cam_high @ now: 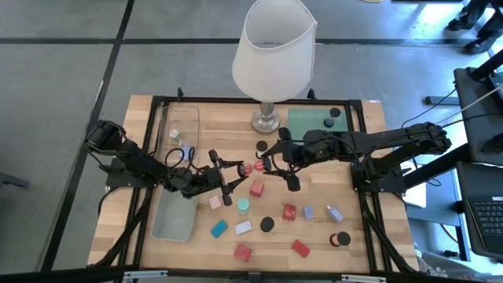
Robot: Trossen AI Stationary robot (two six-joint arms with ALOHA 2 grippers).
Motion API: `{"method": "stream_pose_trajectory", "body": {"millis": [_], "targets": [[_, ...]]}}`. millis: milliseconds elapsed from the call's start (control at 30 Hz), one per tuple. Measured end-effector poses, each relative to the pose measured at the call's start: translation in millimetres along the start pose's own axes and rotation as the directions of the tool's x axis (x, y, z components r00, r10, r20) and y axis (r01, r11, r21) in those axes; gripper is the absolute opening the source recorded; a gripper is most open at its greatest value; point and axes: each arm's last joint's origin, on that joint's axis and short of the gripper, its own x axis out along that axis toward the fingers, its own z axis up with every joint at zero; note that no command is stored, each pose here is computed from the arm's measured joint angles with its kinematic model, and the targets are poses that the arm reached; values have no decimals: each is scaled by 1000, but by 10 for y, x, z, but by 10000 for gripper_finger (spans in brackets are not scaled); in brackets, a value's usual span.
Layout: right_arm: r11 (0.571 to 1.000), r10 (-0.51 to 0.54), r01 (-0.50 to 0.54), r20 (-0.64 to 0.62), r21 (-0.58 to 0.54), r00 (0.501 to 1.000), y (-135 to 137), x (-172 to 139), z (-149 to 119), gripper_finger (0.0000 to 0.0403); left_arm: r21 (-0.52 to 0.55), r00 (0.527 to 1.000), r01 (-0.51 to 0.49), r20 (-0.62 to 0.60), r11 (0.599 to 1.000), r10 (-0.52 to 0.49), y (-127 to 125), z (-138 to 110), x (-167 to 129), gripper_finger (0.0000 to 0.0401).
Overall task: Pick & Place Office items
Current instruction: Put the red hourglass into the green bin
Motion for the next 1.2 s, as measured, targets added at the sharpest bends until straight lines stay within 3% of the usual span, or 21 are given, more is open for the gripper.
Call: {"method": "stream_pose_trajectory", "body": {"millis": [133,867,1200], "targets": [[1000,0,0,0,12,1000,0,-1,1,216,0,1000,-1,0,1000,1,1,0,1,210],[1000,5,-5,-2,-6,1000,3,-2,-1,218,-6,999,45,14,999,-45,-14,8,-2,242],[1000,-12,12,-37,6,999,-65,-3,-38,218,-57,999,38,7,998,-38,-13,1,-2,300]]}}
